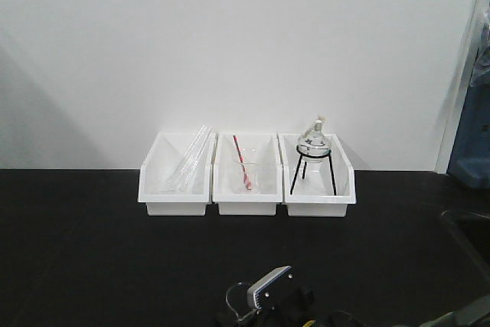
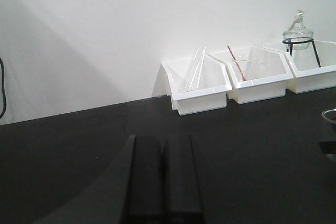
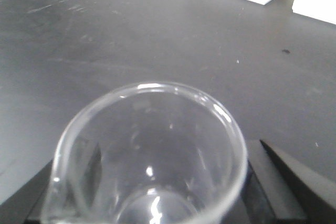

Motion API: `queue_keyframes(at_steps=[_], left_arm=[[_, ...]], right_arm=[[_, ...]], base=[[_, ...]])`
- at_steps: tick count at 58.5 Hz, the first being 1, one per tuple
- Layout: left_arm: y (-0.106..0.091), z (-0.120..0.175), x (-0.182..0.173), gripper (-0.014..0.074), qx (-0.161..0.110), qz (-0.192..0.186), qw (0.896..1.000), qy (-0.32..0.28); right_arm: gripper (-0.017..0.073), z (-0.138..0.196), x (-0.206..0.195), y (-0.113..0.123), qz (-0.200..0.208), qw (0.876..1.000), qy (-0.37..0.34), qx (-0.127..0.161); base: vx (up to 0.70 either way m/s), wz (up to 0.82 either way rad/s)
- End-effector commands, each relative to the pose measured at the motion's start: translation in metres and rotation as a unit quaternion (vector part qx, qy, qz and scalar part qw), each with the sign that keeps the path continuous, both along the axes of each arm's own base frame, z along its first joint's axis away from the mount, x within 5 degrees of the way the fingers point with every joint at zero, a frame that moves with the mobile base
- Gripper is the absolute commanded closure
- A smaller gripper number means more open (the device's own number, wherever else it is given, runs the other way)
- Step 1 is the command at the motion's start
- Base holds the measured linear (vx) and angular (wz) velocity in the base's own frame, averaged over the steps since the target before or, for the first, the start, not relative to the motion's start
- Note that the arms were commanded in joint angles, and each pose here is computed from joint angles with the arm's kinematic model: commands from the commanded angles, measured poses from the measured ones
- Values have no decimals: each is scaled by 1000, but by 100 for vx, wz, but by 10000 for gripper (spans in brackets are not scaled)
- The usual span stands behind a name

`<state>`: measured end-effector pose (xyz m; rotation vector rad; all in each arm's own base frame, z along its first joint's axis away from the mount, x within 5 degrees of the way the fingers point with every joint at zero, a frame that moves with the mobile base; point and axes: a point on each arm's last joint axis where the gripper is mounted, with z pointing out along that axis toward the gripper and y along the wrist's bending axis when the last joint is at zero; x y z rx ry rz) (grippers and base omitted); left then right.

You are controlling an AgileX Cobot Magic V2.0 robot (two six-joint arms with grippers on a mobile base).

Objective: Pick beaker and place in left cabinet
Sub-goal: 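Move the right gripper down around the clear glass beaker, then close the right gripper on the beaker and lift it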

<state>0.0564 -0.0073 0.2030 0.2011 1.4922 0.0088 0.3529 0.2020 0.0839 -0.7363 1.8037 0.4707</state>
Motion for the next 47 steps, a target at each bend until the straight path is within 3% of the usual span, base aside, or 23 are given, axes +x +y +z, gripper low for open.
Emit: queue_keyframes(at_steps=[1,9,19,33,47], left_arm=[[0,2,-1,592,-8,-2,999,-38],[0,2,-1,592,-8,-2,999,-38],[0,2,-1,592,-8,-2,999,-38],[0,2,-1,592,-8,-2,999,-38],[0,2,-1,592,-8,-2,999,-38]], right_arm=[[6,33,9,5,1,998,-51,47],[99,31,8,4,-12,999,-14,50],[291,40,7,1,-20,999,14,25],[564,96,1,-3,-20,999,-22,22],[569,175,-18,-17,-50,996,-49,57]], base=[[0,0],[0,0],[0,0],[0,0],[0,0]])
